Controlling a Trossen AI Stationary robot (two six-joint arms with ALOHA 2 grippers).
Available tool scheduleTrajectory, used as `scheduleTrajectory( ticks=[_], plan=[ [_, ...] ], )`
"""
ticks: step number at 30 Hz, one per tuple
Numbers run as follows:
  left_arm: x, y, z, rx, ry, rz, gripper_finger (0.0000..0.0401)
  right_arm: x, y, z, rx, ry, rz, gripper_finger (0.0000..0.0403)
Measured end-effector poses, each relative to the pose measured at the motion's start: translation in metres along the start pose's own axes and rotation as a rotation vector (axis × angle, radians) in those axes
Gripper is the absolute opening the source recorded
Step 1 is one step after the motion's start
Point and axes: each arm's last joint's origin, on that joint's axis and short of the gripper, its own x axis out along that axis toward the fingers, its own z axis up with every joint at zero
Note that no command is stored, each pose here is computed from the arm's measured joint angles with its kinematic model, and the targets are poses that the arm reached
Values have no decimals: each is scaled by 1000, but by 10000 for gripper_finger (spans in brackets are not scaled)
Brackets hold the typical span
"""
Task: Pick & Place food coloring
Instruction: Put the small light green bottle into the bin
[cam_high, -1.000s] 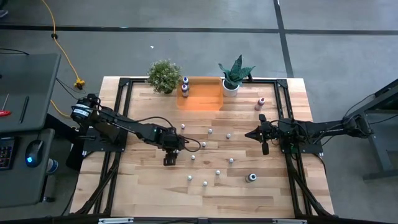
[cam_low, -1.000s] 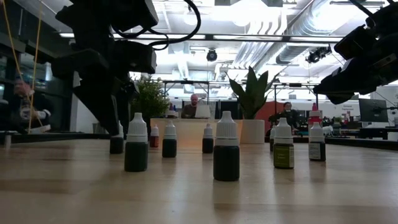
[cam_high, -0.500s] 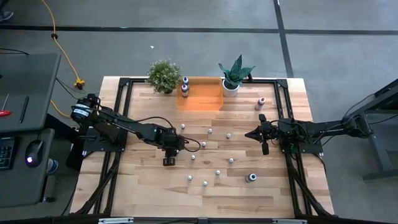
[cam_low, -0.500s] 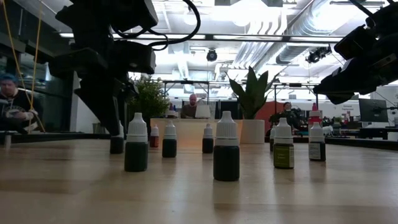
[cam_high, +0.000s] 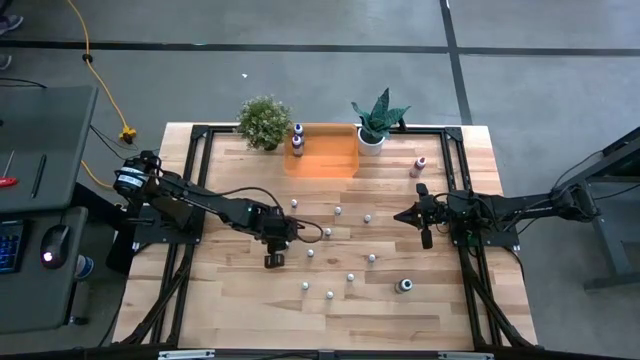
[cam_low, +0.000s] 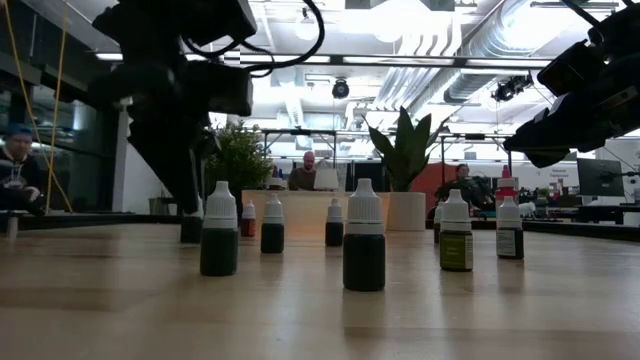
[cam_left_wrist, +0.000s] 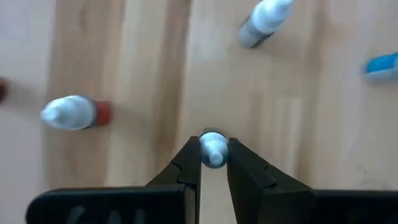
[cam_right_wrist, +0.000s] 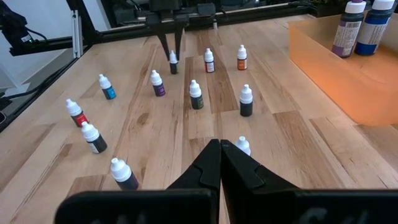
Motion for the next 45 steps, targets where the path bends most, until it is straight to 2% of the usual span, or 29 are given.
scheduleTrajectory(
  ticks=[5,10,17,23,33,38,45],
  plan=[
    [-7,2,12,-5,-26,-50,42,0,0,0,0,0,0,0],
    [-14,-1,22,105,-51,-128,41,0,0,0,0,0,0,0],
    [-24,-5,34,254,-84,-292,41,0,0,0,0,0,0,0],
    [-36,-5,48,411,-161,-339,41,0,0,0,0,0,0,0],
    [-84,-5,66,693,-434,-286,41,0,0,0,0,0,0,0],
    [-95,-6,70,706,-518,-250,41,0,0,0,0,0,0,0],
    [-105,-2,79,662,-624,-37,40,0,0,0,0,0,0,0]
  ],
)
